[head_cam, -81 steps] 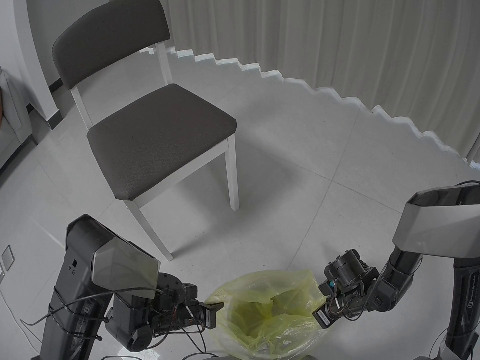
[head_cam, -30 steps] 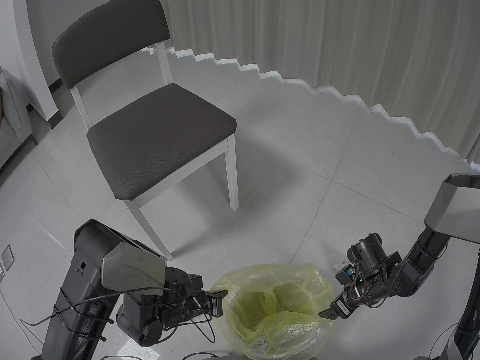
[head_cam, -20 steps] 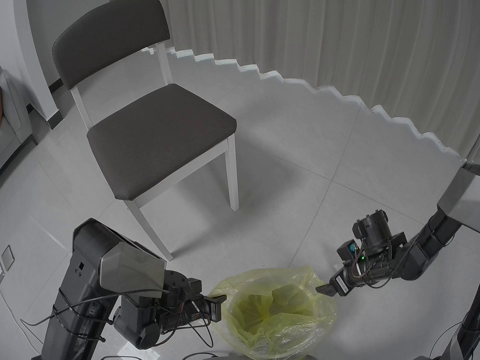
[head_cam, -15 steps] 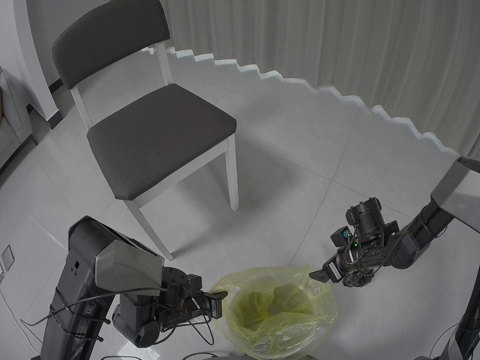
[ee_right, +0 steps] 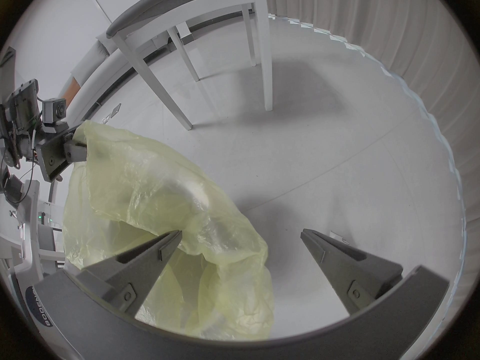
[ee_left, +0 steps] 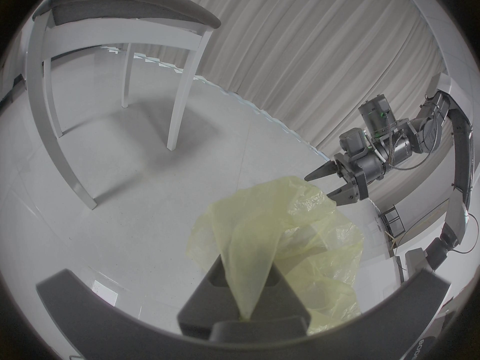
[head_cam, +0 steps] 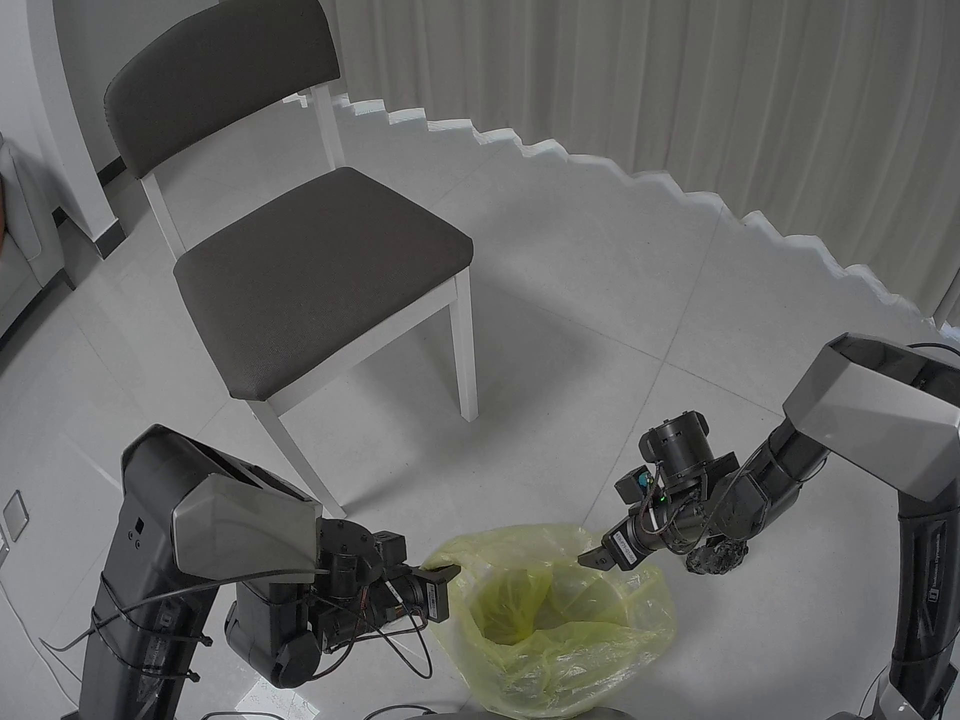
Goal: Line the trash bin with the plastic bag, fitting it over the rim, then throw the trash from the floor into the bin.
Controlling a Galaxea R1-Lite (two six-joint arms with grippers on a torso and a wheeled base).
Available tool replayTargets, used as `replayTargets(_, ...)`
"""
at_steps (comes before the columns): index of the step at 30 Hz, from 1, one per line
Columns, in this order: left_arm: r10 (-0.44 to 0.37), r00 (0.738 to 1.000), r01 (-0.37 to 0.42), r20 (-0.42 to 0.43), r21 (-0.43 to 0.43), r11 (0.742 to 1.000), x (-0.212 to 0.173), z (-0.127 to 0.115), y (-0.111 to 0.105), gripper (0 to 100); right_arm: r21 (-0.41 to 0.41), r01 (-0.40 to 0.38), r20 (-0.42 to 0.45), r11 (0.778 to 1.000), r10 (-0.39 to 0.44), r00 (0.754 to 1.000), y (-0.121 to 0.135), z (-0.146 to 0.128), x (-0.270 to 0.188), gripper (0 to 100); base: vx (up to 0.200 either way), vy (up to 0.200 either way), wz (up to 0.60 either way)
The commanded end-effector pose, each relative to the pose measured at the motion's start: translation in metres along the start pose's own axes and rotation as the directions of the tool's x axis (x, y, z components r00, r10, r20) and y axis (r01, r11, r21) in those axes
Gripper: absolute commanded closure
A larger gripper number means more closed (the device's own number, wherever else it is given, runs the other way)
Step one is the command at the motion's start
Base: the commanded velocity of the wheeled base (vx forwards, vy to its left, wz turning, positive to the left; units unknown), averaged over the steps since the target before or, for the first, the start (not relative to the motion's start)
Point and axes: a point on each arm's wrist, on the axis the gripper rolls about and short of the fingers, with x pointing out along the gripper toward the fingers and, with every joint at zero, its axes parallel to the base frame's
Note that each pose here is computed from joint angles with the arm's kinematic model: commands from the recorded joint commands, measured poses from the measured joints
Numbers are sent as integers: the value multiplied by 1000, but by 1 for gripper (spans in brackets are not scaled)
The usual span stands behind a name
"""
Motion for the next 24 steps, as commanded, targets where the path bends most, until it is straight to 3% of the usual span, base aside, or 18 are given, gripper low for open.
replayTargets(1,-6,1000,6,27,7,1000,1,4,-1,100,1,-9,-22,1000,9,1000,1,-5,10,0,0,0,0)
replayTargets(2,-8,999,8,31,6,1000,2,5,-1,100,1,-8,-20,1000,8,1000,1,-5,10,0,0,0,0)
replayTargets(3,-7,999,7,33,6,1000,2,5,0,100,1,-7,-17,1000,7,1000,0,-4,10,100,0,0,0)
replayTargets(20,32,997,-31,65,-12,999,10,9,17,100,24,36,141,999,-39,989,-4,25,-36,100,0,0,0)
replayTargets(24,38,998,-38,53,-15,999,13,4,20,100,18,33,132,999,-35,991,-2,23,-35,100,0,0,0)
